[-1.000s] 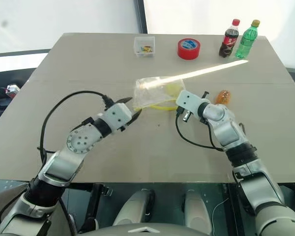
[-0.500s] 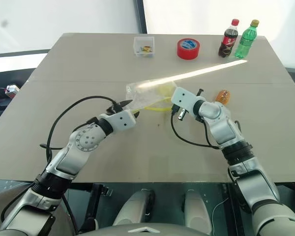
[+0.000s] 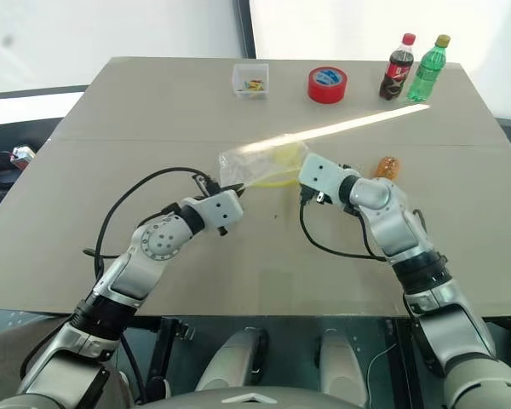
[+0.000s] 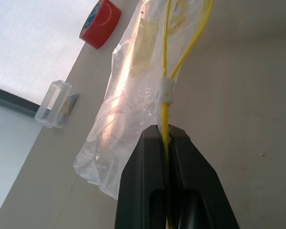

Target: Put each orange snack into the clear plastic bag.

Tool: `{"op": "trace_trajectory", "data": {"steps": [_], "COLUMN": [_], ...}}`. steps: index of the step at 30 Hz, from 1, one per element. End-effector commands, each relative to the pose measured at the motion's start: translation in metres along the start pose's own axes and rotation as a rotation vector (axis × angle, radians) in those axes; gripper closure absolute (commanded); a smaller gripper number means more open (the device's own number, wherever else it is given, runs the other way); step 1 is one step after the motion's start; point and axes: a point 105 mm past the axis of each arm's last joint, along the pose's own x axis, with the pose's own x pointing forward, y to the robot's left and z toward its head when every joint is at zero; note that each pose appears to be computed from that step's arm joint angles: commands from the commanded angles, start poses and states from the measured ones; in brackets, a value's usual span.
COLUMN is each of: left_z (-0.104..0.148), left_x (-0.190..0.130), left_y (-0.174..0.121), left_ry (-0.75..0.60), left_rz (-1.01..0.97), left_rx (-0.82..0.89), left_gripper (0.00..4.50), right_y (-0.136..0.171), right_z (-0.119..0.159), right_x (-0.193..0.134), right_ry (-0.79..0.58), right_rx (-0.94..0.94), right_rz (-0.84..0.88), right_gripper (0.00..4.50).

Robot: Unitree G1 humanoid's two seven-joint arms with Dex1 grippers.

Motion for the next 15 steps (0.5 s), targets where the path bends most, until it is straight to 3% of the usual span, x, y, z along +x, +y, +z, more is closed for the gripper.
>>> {"op": "trace_trajectory", "data": {"steps": [1,3,4,8,10,15], "left_z": [0.005,0.005,0.006,0.008,0.008,0.012], "left_x": [-0.001,-0.002,-0.002,0.0,0.0,0.002], "left_y": [0.011,0.009,0.008,0.006,0.007,0.009], "left_ry": [-0.017,-0.018,-0.02,-0.025,-0.022,-0.033], "left_rz": [0.031,0.024,0.021,0.02,0.027,0.037], "left_rx": [0.008,0.002,-0.003,-0.014,-0.024,-0.027], "left_gripper": [4.5,4.5,4.5,4.5,4.5,4.5], "right_y": [-0.012,-0.012,-0.007,0.007,0.009,0.008], "right_z": [0.017,0.021,0.022,0.021,0.02,0.02], "right_x": [-0.012,-0.015,-0.015,-0.009,-0.006,-0.002], "right_ry": [-0.059,-0.083,-0.092,-0.089,-0.089,-0.089], "right_rx": [0.019,0.052,0.064,0.082,0.091,0.096], "right_rz": [-0.071,-0.095,-0.084,-0.057,-0.056,-0.056], "right_gripper": [1.81,1.81,2.06,3.51,4.44,4.44]}}
